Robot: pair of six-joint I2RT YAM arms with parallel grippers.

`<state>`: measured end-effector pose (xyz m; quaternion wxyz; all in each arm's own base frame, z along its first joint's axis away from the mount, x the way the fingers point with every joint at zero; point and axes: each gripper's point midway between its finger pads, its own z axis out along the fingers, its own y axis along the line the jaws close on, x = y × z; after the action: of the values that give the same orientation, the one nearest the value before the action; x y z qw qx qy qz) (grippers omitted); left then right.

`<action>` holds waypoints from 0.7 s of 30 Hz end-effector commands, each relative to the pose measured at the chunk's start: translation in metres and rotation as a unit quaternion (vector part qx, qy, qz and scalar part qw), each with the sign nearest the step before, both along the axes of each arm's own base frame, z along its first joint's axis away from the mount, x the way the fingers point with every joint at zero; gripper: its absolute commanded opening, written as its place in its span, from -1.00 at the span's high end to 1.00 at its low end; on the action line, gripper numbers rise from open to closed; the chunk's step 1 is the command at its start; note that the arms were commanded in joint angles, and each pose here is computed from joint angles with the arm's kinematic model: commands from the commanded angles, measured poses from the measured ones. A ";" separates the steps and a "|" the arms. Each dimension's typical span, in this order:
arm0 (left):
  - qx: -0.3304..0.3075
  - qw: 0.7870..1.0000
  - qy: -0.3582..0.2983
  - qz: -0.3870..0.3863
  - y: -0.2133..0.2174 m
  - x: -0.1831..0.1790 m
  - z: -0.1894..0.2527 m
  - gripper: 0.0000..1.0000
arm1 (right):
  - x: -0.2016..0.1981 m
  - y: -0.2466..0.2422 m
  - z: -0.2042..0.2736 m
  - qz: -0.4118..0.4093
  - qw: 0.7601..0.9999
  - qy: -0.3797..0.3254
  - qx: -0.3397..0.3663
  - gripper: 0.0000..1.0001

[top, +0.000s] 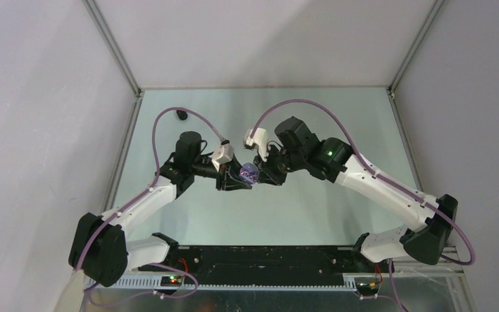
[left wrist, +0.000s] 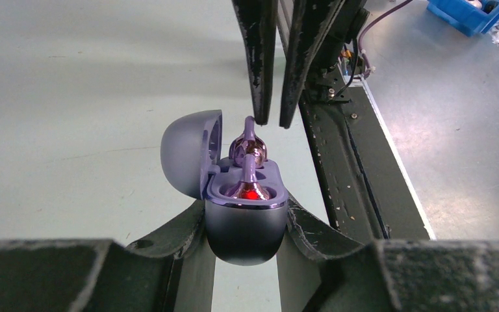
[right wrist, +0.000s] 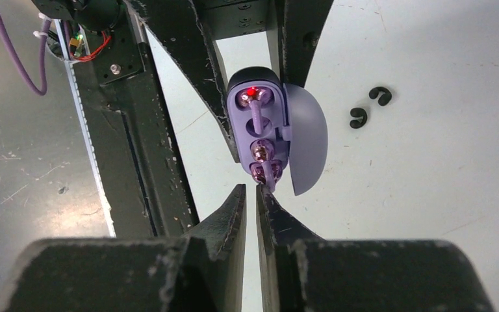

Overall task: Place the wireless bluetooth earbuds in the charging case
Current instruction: Place the earbud in the charging case.

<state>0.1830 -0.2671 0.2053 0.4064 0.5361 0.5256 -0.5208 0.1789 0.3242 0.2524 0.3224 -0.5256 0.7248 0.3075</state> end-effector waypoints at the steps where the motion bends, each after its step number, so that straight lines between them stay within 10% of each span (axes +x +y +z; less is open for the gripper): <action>1: -0.014 1.000 -0.018 -0.011 -0.001 -0.002 0.014 1.00 | 0.006 0.002 0.006 0.000 1.000 -0.025 0.007 0.71; 21: -0.014 1.000 -0.017 -0.012 -0.002 -0.002 0.014 1.00 | 0.010 -0.004 0.022 -0.004 0.998 -0.054 0.025 0.77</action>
<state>0.1828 -0.2670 0.2054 0.4062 0.5362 0.5254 -0.5211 0.1799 0.3181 0.2674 0.3531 -0.5344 0.7066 0.3005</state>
